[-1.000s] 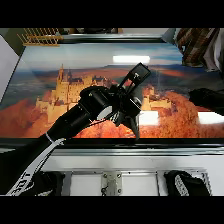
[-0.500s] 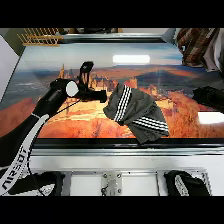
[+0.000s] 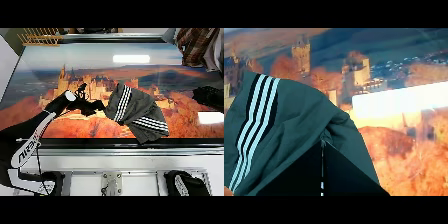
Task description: Fold the clothes and pants, and hang the long-sleeved shirts on hangers.
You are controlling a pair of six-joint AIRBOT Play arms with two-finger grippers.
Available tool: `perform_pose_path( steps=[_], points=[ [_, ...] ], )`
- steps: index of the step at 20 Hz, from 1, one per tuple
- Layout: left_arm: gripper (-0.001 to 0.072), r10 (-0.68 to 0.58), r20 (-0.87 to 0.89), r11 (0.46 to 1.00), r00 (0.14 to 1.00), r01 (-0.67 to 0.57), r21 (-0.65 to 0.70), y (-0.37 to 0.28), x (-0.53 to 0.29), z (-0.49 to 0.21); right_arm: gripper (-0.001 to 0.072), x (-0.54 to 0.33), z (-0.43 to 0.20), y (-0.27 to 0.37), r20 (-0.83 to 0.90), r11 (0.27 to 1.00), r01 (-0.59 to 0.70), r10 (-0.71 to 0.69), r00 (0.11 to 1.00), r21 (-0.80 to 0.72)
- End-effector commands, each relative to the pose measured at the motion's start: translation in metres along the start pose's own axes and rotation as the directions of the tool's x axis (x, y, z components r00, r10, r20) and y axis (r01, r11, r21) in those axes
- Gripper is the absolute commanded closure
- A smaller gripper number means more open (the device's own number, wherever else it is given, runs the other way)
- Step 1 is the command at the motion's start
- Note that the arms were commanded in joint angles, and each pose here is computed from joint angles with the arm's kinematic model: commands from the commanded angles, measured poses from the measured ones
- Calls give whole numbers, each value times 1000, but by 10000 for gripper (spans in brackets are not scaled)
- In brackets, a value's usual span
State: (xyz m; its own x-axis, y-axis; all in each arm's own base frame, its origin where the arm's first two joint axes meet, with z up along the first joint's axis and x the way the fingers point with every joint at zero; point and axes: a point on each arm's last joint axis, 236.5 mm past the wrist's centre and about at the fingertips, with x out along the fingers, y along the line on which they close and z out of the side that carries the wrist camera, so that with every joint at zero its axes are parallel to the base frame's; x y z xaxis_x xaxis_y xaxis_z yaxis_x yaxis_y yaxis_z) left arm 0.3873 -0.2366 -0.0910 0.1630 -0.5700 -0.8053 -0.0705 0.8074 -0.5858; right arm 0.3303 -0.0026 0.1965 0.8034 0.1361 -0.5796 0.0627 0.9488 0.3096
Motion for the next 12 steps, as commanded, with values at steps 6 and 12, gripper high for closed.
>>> perform_pose_path(
  steps=[6,12],
  points=[
    [30,-69,-55,996,996,72,47,-46,48,0,692,0,-6,0,-24,1000,-1,1,1000,1],
    [701,-104,-57,993,993,107,48,-60,34,27,692,6,-12,-3,-59,1000,5,-4,998,4]
  ],
)
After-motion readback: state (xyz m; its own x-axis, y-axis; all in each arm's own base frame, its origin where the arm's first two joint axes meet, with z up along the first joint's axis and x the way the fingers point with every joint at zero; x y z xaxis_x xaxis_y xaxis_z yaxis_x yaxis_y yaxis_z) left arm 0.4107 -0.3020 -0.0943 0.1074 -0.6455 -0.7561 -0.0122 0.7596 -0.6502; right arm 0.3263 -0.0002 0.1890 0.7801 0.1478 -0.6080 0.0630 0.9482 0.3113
